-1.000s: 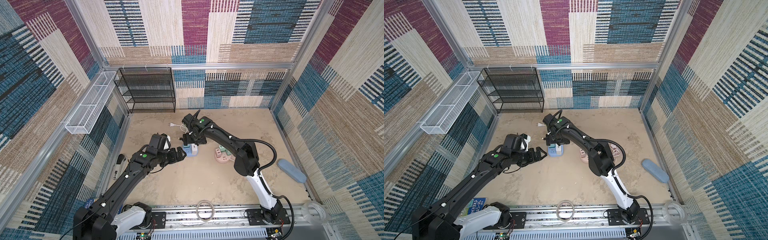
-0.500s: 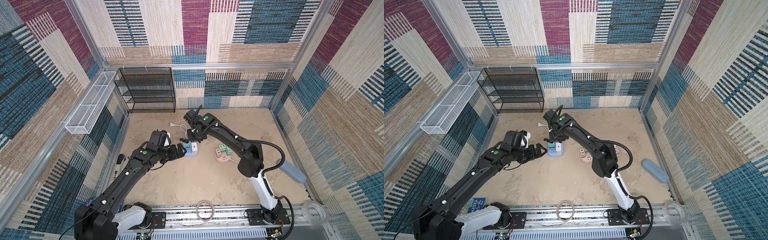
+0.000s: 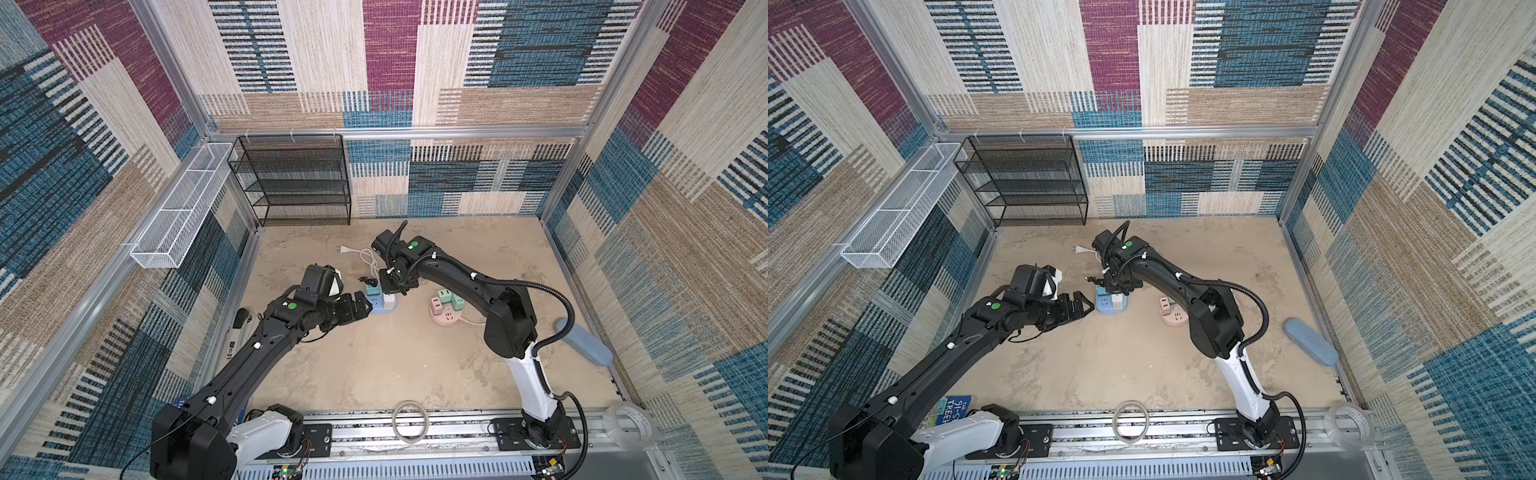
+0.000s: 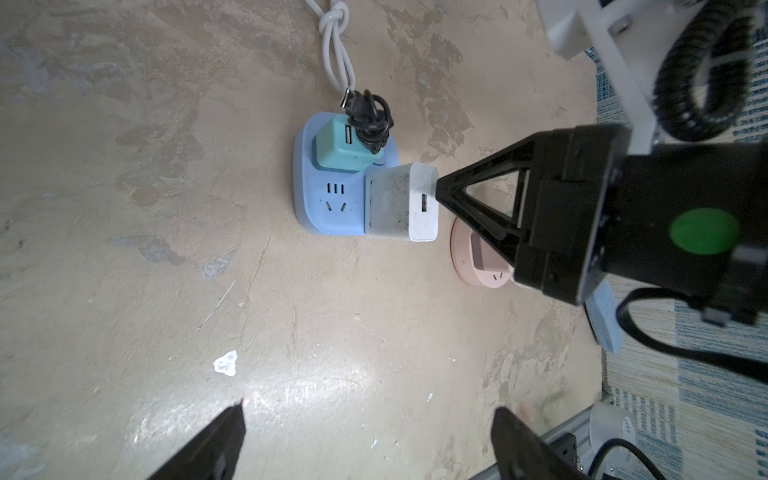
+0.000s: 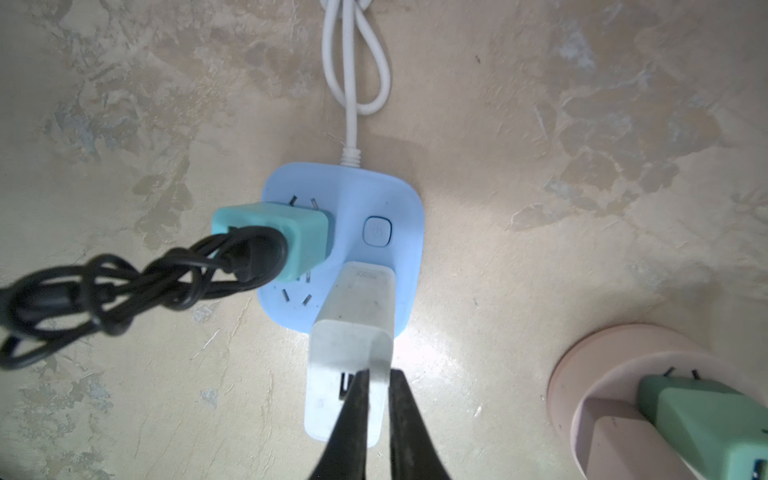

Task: Insert plugs into power strip
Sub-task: Insert the plug into the socket.

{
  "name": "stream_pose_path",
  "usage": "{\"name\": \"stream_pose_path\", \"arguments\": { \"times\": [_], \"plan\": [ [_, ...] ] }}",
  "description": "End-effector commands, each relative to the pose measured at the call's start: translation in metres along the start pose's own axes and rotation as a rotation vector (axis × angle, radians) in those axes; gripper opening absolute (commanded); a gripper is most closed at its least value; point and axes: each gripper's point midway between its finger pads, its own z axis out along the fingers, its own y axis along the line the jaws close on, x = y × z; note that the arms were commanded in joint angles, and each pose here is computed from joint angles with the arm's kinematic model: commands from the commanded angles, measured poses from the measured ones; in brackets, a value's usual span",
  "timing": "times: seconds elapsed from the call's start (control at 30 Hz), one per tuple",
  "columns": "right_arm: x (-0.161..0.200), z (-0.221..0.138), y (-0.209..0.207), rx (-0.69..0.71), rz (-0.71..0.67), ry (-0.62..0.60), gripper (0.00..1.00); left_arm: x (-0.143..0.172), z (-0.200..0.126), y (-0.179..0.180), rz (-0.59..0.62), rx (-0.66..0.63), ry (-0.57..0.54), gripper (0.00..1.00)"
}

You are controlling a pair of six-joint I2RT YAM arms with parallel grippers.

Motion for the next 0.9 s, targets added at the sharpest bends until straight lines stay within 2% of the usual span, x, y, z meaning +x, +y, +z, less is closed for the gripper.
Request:
{"name": "stream_pose_path", "arguments": {
  "times": [0.0, 0.63, 0.73, 0.87],
  "plan": [
    [-0.008, 0.0, 0.007, -0.024, -0.011, -0.029, 0.14, -0.002, 0.003, -0.001, 0.012, 0.005, -0.003, 0.97],
    [0.033, 0.048, 0.011, 0.047, -0.077, 0.104, 0.16, -0.001, 0.022, 0.002, 0.006, 0.011, 0.034, 0.97],
    [0.029, 0.041, 0.01, 0.048, -0.056, 0.074, 0.17, -0.001, 0.022, 0.002, 0.004, 0.009, 0.034, 0.97],
    [-0.002, 0.009, 0.014, 0.009, -0.037, -0.027, 0.2, -0.005, 0.019, 0.0, 0.011, 0.004, 0.02, 0.97]
  ]
}}
